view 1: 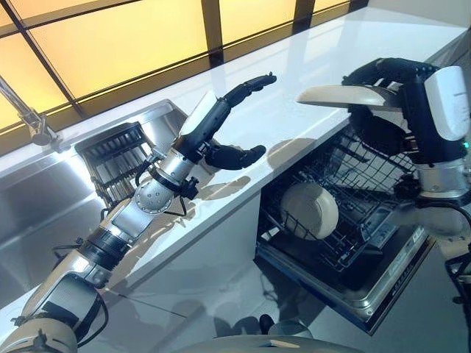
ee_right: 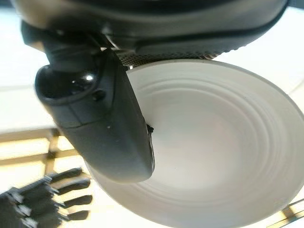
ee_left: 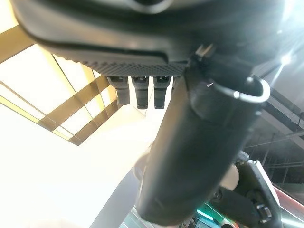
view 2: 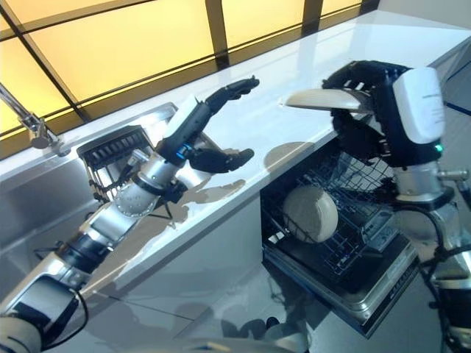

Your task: Pick up plates and place into dishwasher.

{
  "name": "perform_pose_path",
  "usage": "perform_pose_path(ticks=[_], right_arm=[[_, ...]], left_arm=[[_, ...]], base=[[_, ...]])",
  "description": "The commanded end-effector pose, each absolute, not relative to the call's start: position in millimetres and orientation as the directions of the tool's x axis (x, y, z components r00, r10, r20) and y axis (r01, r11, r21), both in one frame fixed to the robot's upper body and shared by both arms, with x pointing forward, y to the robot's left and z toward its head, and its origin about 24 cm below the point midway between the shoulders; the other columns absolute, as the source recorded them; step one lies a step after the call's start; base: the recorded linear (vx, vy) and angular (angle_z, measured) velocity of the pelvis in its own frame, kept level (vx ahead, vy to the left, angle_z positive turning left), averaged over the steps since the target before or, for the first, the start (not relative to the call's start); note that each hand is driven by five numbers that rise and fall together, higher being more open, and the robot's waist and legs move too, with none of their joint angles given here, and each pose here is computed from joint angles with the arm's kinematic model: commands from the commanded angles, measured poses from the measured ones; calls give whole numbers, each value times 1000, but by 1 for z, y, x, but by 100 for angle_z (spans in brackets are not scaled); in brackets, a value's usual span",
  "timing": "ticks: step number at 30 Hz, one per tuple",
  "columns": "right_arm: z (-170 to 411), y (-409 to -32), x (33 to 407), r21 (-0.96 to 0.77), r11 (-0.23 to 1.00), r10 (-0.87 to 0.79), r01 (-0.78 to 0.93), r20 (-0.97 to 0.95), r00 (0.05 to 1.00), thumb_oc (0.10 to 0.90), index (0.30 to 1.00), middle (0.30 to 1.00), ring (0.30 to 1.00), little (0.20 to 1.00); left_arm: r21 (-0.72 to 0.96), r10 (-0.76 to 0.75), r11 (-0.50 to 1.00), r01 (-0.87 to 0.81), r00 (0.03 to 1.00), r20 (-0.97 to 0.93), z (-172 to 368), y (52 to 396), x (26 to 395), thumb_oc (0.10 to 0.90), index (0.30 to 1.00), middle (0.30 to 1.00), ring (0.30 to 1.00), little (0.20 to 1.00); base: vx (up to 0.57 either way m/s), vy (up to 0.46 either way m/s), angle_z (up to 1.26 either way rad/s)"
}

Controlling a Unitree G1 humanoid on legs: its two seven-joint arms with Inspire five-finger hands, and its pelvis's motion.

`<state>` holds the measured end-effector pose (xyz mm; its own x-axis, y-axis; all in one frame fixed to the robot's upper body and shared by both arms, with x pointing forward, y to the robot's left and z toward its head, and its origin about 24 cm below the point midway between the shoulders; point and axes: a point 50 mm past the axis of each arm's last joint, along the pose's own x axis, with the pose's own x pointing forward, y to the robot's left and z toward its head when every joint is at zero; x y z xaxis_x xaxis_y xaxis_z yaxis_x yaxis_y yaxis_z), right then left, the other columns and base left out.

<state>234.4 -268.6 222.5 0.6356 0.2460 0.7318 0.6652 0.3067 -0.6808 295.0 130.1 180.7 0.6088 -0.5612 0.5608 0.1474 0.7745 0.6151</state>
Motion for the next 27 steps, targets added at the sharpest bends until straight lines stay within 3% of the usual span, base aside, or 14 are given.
perform_pose_path(ticks=[1,3,10,20,27], right_arm=[[255,-307,224,-533,192,100,824,846,524,100,300,300,300,200],[239,-325,225,-585,192,-15,788,801,599,100,300,300,300,200],[204,-354,230,-676,162,-217,719,686,694,100,300,300,300,200],[165,-391,237,-770,211,-439,602,476,762,100,300,300,300,200],[150,-412,245,-847,171,-542,504,346,766,100,300,300,300,200]], left_arm=[[499,-428,866,25,550,717,208,150,296,800,900,900,900,900],[458,-395,888,30,558,730,205,150,294,800,900,900,900,900],[434,-390,899,57,555,735,203,147,287,800,900,900,900,900],[474,-485,865,167,521,702,211,142,276,800,900,900,900,900],[500,-552,831,244,481,682,214,137,268,800,900,900,900,900]], base=[[3,-7,-13],[3,-14,-13],[3,-9,-6],[28,-46,3],[31,-75,13]])
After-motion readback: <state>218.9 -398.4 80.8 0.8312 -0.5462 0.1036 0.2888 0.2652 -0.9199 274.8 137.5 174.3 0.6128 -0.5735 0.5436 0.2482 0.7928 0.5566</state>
